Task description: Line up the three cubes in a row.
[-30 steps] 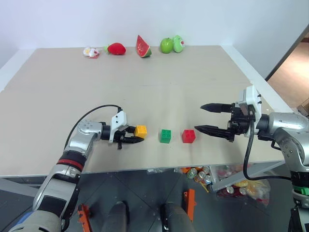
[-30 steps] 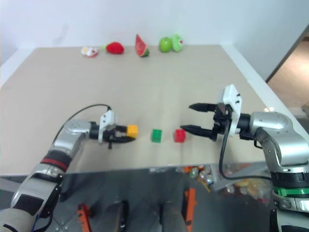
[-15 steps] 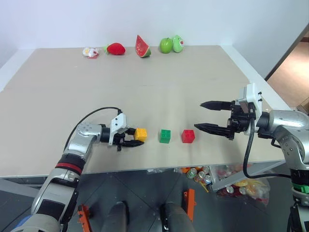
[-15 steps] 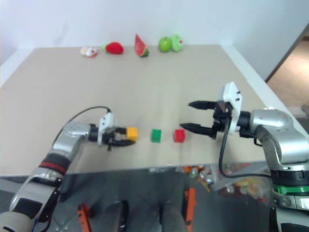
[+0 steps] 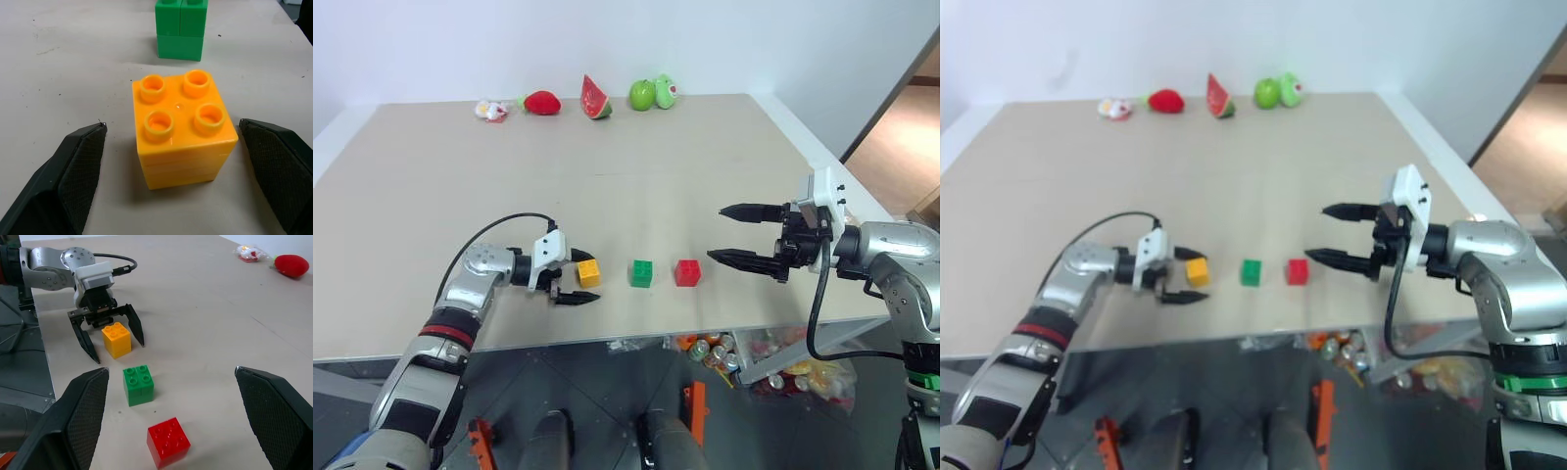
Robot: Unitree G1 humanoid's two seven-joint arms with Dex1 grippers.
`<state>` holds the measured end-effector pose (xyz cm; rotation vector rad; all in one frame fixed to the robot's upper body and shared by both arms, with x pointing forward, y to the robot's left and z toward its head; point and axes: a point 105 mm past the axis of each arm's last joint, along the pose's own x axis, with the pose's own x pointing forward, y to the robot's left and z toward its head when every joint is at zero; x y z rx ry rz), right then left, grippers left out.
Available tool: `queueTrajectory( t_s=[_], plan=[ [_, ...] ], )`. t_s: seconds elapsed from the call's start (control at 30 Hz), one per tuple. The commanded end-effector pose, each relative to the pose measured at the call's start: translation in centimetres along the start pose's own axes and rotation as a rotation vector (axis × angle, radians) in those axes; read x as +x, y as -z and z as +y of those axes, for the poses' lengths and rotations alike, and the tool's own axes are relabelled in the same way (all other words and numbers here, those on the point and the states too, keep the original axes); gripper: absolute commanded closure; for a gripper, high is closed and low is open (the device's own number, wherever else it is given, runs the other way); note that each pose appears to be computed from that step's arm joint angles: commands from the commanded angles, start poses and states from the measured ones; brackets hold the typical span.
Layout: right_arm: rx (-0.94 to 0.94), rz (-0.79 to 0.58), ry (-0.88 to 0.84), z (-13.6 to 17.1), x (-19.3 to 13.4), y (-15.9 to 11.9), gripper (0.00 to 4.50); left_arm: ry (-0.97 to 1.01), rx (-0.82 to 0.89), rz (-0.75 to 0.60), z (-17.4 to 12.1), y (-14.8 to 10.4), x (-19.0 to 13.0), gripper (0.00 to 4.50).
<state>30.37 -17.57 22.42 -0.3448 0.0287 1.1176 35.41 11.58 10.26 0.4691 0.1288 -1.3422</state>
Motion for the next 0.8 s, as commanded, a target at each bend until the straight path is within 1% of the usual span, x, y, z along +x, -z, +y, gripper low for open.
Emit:
queueTrajectory(
  t_s=[0.03, 0.13, 0.23, 0.3, 0.33, 0.43, 0.53, 0.6, 0.7, 0.8],
  plan=[
    [-0.038, -0.003, 0.004, -0.3, -1.0, -1.2, 0.21, -0.097, -0.078, 0.142, 0.3, 2.8, -5.6, 0.02],
    [-0.029, 0.022, 0.004, -0.5, -1.7, -0.8, 0.21, -0.076, -0.112, 0.168, -1.1, 2.8, -8.1, 0.02],
    [-0.021, 0.059, 0.04, -1.6, -2.5, 0.0, 0.21, -0.093, -0.205, 0.13, -2.2, 1.8, -9.7, 0.02],
    [-0.016, 0.069, 0.065, -2.2, -2.9, 0.4, 0.21, -0.136, -0.259, 0.101, -2.2, 1.1, -10.2, 0.02],
    [-0.011, 0.069, 0.073, -2.5, -2.9, 0.5, 0.21, -0.181, -0.288, 0.068, -1.8, 0.6, -10.5, 0.02],
    [0.018, 0.056, 0.087, -3.0, -2.8, 1.1, 0.21, -0.386, -0.476, -0.189, 0.9, -2.1, -12.3, 0.02],
    [0.043, 0.058, 0.077, -2.9, -2.5, 1.8, 0.21, -0.526, -0.539, -0.326, 2.1, -3.2, -13.7, 0.02],
    [0.059, 0.066, 0.086, -3.0, -2.5, 2.4, 0.21, -0.579, -0.567, -0.379, 2.0, -3.6, -14.2, 0.02],
    [0.074, 0.07, 0.122, -3.4, -2.6, 3.2, 0.21, -0.632, -0.586, -0.408, 1.3, -3.5, -14.6, 0.02],
    [0.094, 0.045, 0.175, -3.8, -2.5, 3.6, 0.21, -0.7, -0.603, -0.43, 0.5, -3.1, -15.3, 0.02]
  ],
)
